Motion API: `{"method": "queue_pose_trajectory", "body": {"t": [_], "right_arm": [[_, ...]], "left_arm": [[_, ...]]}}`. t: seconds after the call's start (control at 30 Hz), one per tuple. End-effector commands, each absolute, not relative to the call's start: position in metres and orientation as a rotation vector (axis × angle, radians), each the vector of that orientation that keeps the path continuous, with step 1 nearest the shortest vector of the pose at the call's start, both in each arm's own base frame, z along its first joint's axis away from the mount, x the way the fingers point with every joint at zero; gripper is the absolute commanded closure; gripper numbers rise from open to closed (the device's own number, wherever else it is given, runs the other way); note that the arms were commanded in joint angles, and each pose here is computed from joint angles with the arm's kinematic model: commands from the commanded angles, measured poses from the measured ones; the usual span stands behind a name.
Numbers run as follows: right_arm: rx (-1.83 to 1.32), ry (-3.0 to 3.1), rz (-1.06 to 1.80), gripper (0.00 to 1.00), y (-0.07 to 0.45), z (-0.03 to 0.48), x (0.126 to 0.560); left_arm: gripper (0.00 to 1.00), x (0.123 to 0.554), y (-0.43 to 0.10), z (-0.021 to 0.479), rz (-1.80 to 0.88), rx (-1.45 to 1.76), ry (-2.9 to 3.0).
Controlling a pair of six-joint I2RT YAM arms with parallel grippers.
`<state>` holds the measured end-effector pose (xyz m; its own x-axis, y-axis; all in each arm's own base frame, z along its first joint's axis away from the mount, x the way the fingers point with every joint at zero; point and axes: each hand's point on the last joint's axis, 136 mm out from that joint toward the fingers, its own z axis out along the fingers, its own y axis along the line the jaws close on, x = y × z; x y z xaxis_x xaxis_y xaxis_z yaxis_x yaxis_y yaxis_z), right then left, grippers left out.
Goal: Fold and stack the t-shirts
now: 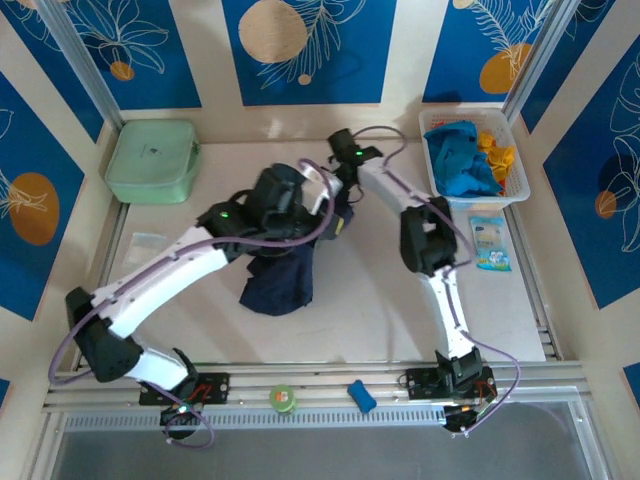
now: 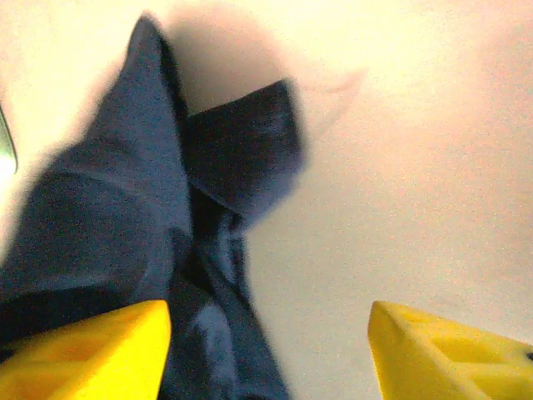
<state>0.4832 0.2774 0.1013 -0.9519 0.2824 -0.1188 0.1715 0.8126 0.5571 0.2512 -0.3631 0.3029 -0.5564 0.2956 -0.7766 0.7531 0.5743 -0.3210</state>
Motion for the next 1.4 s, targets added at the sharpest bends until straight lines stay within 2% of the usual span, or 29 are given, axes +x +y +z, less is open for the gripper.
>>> {"method": "queue_pose_trajectory", "body": {"t": [0.0,0.07,0.13,0.17,0.23,0.27,0.3,0.33,0.37,0.4,0.47,0.6,0.8,0.97,1.23,1.37], "right_arm": [[0.379,2.702,0.655,0.32,0.212,0.132,0.478],[0.411,2.706,0.607,0.30,0.183,0.128,0.464],[0.424,2.727,0.568,0.19,0.164,0.120,0.450],[0.422,2.736,0.559,0.17,0.158,0.117,0.444],[0.415,2.757,0.547,0.16,0.151,0.109,0.433],[0.407,2.769,0.540,0.16,0.149,0.106,0.429],[0.402,2.776,0.535,0.16,0.148,0.103,0.426],[0.397,2.784,0.539,0.16,0.147,0.100,0.423],[0.389,2.791,0.551,0.16,0.149,0.098,0.420],[0.382,2.797,0.563,0.16,0.151,0.096,0.419],[0.363,2.815,0.593,0.16,0.156,0.092,0.416],[0.307,2.857,0.611,0.16,0.169,0.082,0.410],[0.199,2.933,0.629,0.19,0.208,0.059,0.399],[0.106,2.987,0.547,0.20,0.237,0.042,0.394],[-0.036,3.002,-0.001,0.21,0.223,0.031,0.397],[-0.070,2.982,-0.121,0.22,0.217,0.029,0.402]], "left_arm": [[1.00,0.229,-0.408,0.310,-0.951,0.976,2.025],[1.00,0.213,-0.430,0.293,-0.963,1.057,2.039],[1.00,0.199,-0.448,0.271,-0.970,1.122,2.066],[1.00,0.192,-0.457,0.261,-0.979,1.149,2.078],[1.00,0.177,-0.472,0.244,-1.009,1.193,2.094],[0.95,0.171,-0.479,0.237,-1.025,1.208,2.101],[0.79,0.166,-0.485,0.230,-1.038,1.221,2.108],[0.59,0.160,-0.491,0.224,-1.054,1.237,2.113],[0.44,0.155,-0.495,0.221,-1.063,1.248,2.110],[0.34,0.152,-0.497,0.220,-1.058,1.253,2.110],[0.19,0.152,-0.494,0.222,-1.020,1.244,2.100],[0.02,0.166,-0.462,0.243,-0.880,1.143,2.079],[0.00,0.214,-0.352,0.253,-0.490,0.791,2.261],[0.05,0.235,-0.249,0.207,-0.388,0.351,2.504],[0.11,0.230,-0.190,0.120,-0.399,0.058,2.662],[0.13,0.237,-0.178,0.085,-0.389,-0.011,2.697]]}}
